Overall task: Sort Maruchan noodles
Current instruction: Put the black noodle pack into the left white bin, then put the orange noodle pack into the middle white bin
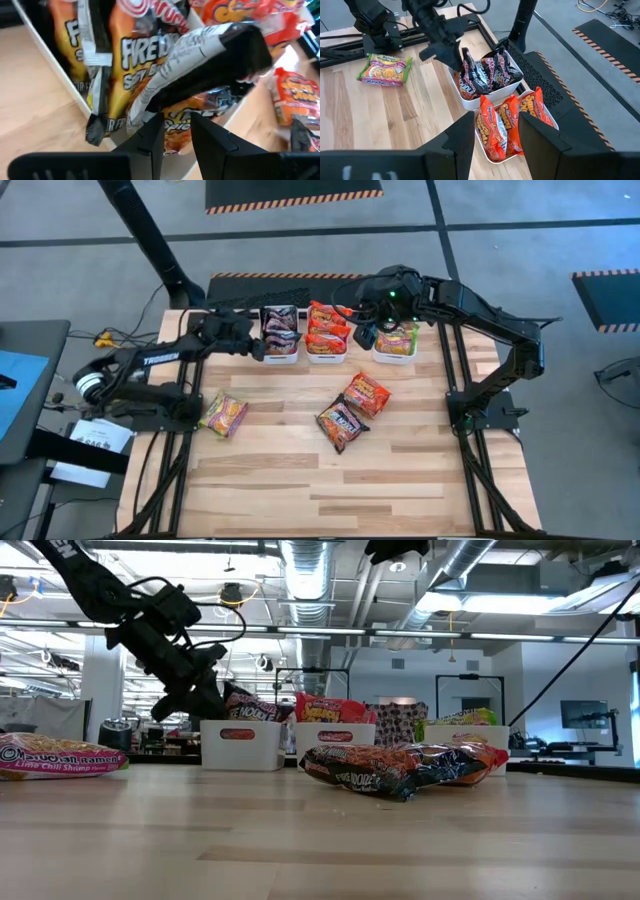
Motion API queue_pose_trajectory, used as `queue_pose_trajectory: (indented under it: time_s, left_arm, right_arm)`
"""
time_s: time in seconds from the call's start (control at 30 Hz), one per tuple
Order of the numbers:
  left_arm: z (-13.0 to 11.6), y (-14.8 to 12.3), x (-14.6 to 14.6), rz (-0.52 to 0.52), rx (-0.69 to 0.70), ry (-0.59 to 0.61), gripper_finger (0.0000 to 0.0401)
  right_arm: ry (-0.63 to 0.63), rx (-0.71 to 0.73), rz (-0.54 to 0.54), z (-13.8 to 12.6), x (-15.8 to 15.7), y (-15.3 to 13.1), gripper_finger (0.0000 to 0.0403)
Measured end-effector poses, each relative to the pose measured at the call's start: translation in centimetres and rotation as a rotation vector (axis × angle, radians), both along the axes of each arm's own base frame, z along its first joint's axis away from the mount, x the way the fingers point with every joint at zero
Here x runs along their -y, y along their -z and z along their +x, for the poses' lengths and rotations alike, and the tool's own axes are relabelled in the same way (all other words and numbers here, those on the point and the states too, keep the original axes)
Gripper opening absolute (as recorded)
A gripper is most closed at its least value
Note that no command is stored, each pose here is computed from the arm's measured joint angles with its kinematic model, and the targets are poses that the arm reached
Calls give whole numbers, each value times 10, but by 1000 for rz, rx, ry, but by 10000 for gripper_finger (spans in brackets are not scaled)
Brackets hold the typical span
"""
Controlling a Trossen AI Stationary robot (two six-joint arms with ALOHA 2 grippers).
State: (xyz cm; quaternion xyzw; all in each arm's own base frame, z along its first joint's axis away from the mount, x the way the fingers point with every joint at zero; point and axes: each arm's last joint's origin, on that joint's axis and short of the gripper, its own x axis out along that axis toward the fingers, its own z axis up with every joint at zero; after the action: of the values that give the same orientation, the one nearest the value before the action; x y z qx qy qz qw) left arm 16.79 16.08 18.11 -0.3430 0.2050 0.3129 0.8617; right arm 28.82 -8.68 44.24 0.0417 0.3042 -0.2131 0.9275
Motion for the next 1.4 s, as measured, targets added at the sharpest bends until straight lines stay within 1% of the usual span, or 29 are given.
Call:
queue_pose_trajectory:
  time_s: [0.3,0.4,0.53,0.67,0.87,0.97,1.1,1.2,1.27,1.4]
  left_arm:
    - [4,17,-4,-102,-32,-46,86]
    - [4,16,-4,-134,-13,-63,86]
    - [1,9,0,-123,10,-49,86]
    - [-3,-8,4,-62,70,-42,86]
    - [-11,-26,10,3,116,-42,86]
    - [-15,-37,14,42,166,-27,86]
    - [-21,-59,23,159,259,52,86]
    - [-27,-76,31,255,338,102,86]
    - [-31,-86,35,319,384,119,86]
    - [-39,-100,44,393,450,133,86]
  right_arm:
    - [2,2,2,0,0,0,175]
    - [8,6,9,0,0,0,175]
    - [8,6,10,0,0,0,175]
    - [8,5,10,0,0,0,175]
    - [7,5,10,0,0,0,175]
    - [15,9,21,0,0,0,175]
    - [15,-5,35,0,-3,2,183]
    - [29,-8,68,-1,-6,3,198]
    - [40,-18,97,-1,-9,5,210]
    - [83,-54,176,-4,-15,10,231]
